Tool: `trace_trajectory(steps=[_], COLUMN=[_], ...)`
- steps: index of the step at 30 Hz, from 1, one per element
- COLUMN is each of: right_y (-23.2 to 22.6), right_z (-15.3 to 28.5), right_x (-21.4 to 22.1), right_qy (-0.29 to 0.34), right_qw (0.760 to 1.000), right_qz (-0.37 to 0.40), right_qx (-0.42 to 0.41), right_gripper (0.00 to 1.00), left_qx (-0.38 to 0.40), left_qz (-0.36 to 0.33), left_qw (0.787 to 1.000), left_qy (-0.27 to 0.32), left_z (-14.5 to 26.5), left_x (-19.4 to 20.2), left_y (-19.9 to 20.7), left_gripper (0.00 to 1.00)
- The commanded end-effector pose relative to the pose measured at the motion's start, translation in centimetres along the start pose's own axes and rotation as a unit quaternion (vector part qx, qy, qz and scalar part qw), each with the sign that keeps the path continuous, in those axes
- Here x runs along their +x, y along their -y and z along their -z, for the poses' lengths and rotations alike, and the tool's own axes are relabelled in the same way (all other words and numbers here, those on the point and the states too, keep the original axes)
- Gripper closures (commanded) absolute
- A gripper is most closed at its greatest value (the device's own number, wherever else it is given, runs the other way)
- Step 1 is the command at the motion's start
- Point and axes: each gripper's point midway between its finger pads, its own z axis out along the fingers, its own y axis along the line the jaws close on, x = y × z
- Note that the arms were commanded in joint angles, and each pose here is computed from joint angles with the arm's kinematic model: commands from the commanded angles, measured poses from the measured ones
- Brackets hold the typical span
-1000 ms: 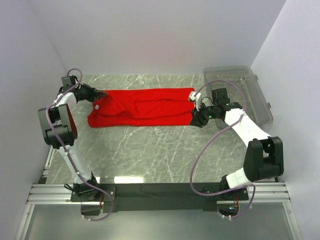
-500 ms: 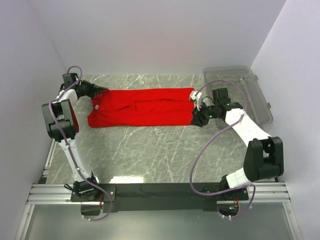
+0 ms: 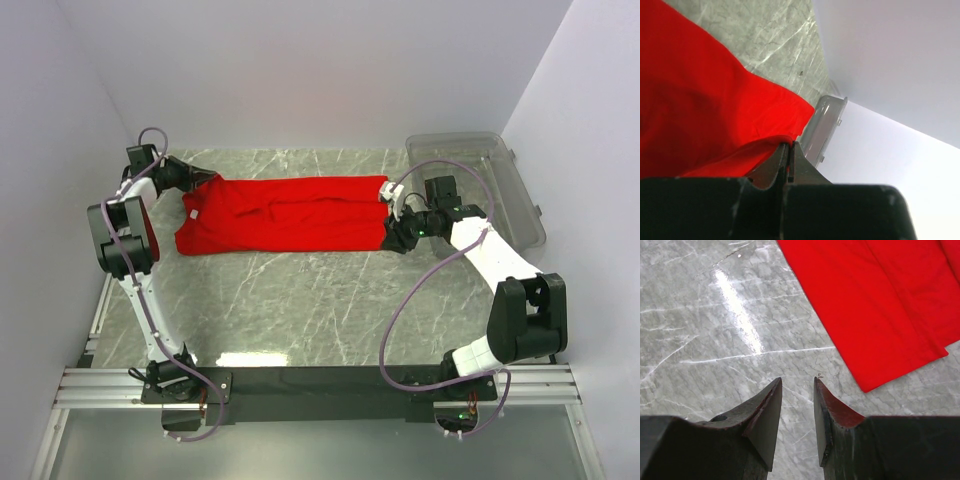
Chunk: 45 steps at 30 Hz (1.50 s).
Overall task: Fold and stack the t-shirts
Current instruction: Fold the tshirt
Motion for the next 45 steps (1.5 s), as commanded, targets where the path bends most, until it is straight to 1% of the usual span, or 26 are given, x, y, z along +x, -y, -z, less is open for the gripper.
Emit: trace_trajectory(steps=[1, 6, 9, 14, 17, 18, 19, 21, 22, 24, 25, 27, 30, 31, 34, 35, 37, 38, 40, 41, 45], right_y=[0.2, 0.1, 0.2, 0.2, 0.1, 0.0, 0.0, 0.0, 0.0, 0.0, -0.1, -0.1, -0.1, -0.1, -0.1, -0.1, 0.0, 0.0, 0.0, 0.1, 0.0], right_z=[0.3, 0.1, 0.1, 0.1, 0.1, 0.0, 0.1, 0.1, 0.1, 0.1, 0.1, 0.0, 0.0, 0.0, -0.1, -0.2, -0.2, -0.3, -0.2, -0.2, -0.2], right_x=[-0.3, -0.2, 0.0, -0.2, -0.1, 0.0, 0.0, 0.0, -0.1, -0.1, -0.1, 0.0, 0.0, 0.0, 0.0, 0.0, -0.1, -0.1, -0.1, -0.2, -0.1], right_qy=[0.008, 0.008, 0.006, 0.008, 0.007, 0.006, 0.007, 0.006, 0.007, 0.007, 0.008, 0.006, 0.007, 0.007, 0.007, 0.008, 0.008, 0.007, 0.007, 0.007, 0.006], right_qw=[1.0, 1.0, 1.0, 1.0, 1.0, 1.0, 1.0, 1.0, 1.0, 1.0, 1.0, 1.0, 1.0, 1.0, 1.0, 1.0, 1.0, 1.0, 1.0, 1.0, 1.0], right_qz=[0.001, 0.0, -0.002, 0.0, 0.001, -0.001, 0.0, -0.001, 0.0, 0.0, 0.0, 0.0, -0.001, -0.001, -0.003, -0.004, -0.003, -0.005, -0.005, -0.004, -0.003], right_qx=[0.006, 0.004, 0.002, 0.002, 0.001, 0.0, 0.0, 0.0, -0.001, -0.001, -0.002, -0.003, -0.004, -0.004, -0.007, -0.008, -0.007, -0.009, -0.009, -0.008, -0.008], right_gripper=[0.61, 0.61, 0.61, 0.61, 0.61, 0.61, 0.61, 0.61, 0.61, 0.61, 0.61, 0.61, 0.61, 0.61, 0.61, 0.61, 0.61, 0.61, 0.61, 0.61, 0.61], left_qx=[0.053, 0.07, 0.08, 0.065, 0.048, 0.045, 0.04, 0.029, 0.024, 0.005, -0.001, -0.018, -0.039, -0.034, -0.03, -0.043, -0.064, -0.081, -0.096, -0.105, -0.123], left_qz=[-0.066, -0.081, -0.093, -0.086, -0.081, -0.082, -0.082, -0.087, -0.095, -0.105, -0.112, -0.14, -0.172, -0.182, -0.188, -0.185, -0.185, -0.178, -0.17, -0.162, -0.139], left_qw=[0.996, 0.994, 0.992, 0.994, 0.995, 0.995, 0.996, 0.995, 0.995, 0.993, 0.992, 0.985, 0.977, 0.975, 0.978, 0.979, 0.979, 0.98, 0.98, 0.981, 0.982], left_qy=[0.006, 0.004, 0.013, 0.016, 0.019, 0.02, 0.021, 0.03, 0.036, 0.056, 0.066, 0.097, 0.117, 0.12, 0.09, 0.068, 0.049, 0.03, 0.027, 0.02, 0.029], left_z=[0.6, 0.7, 0.6, 0.1, -0.2, -0.2, -0.3, -0.3, -0.1, 0.3, 0.7, 1.4, 2.5, 3.1, 2.8, 2.1, 1.3, 0.4, -0.2, -0.8, -1.6], left_x=[-0.4, -0.3, -0.7, -1.2, -1.5, -1.5, -1.6, -1.9, -2.1, -2.7, -2.8, -3.8, -3.9, -3.7, -1.8, -0.4, 0.9, 2.5, 3.5, 4.4, 5.5], left_y=[4.1, 5.7, 6.7, 6.2, 5.5, 5.4, 5.3, 5.1, 5.1, 5.2, 5.6, 6.1, 7.0, 7.7, 7.8, 7.1, 5.8, 4.5, 3.4, 2.2, 0.8], left_gripper=[0.99, 0.99, 0.99, 0.99, 0.94, 0.92, 0.85, 0.76, 0.64, 0.58, 0.52, 0.51, 0.51, 0.51, 0.53, 0.53, 0.54, 0.54, 0.55, 0.56, 0.57])
